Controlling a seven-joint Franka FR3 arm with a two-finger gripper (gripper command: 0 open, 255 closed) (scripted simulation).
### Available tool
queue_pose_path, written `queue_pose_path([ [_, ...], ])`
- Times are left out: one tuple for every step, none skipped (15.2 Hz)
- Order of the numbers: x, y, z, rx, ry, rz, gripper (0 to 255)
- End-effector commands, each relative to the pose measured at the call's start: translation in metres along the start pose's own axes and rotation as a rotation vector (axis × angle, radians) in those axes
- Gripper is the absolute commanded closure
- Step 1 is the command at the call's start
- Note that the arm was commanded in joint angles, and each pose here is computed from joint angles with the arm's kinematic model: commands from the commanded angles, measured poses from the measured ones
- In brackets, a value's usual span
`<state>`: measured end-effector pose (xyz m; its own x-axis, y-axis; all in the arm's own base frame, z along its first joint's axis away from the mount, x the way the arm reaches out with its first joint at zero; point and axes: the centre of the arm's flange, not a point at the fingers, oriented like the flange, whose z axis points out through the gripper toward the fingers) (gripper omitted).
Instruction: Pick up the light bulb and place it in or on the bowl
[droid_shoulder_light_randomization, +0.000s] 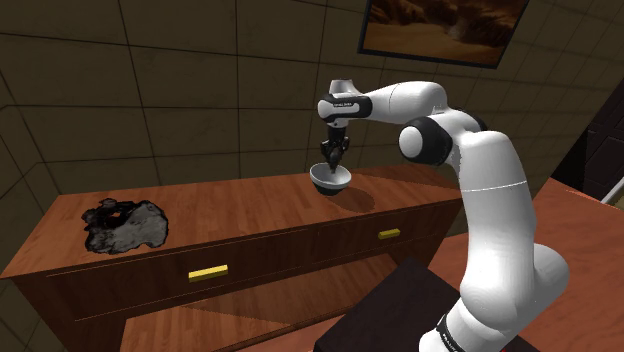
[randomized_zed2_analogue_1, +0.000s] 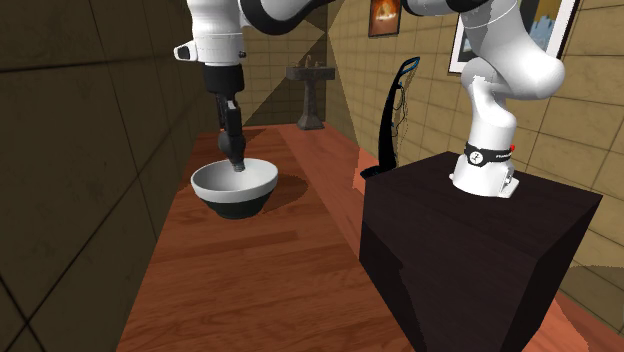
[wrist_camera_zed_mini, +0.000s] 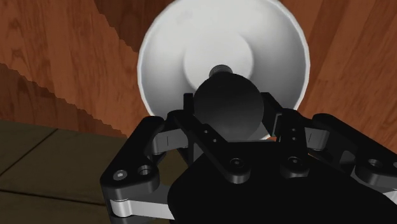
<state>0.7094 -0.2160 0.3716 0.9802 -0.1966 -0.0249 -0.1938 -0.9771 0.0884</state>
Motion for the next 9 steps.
queue_pose_path([
  [0.0001,0.0000,0.0002,0.000,0.000,0.000,255],
  [0.0001,0.0000,0.0002,0.000,0.000,0.000,255],
  [0.0001,0.0000,0.0002,0.000,0.000,0.000,255],
  [0.0001,0.0000,0.0002,0.000,0.000,0.000,0],
  [0.0001,0.0000,0.0002,0.000,0.000,0.000,0],
  [0.0000,0.0000,0.0002,0.000,0.000,0.000,0],
  [0.0000,0.0000,0.0002,0.000,0.000,0.000,0],
  [0.0000,0.0000,0.0002,0.000,0.000,0.000,0],
  [0.0000,0.0000,0.0002,0.000,0.000,0.000,0],
])
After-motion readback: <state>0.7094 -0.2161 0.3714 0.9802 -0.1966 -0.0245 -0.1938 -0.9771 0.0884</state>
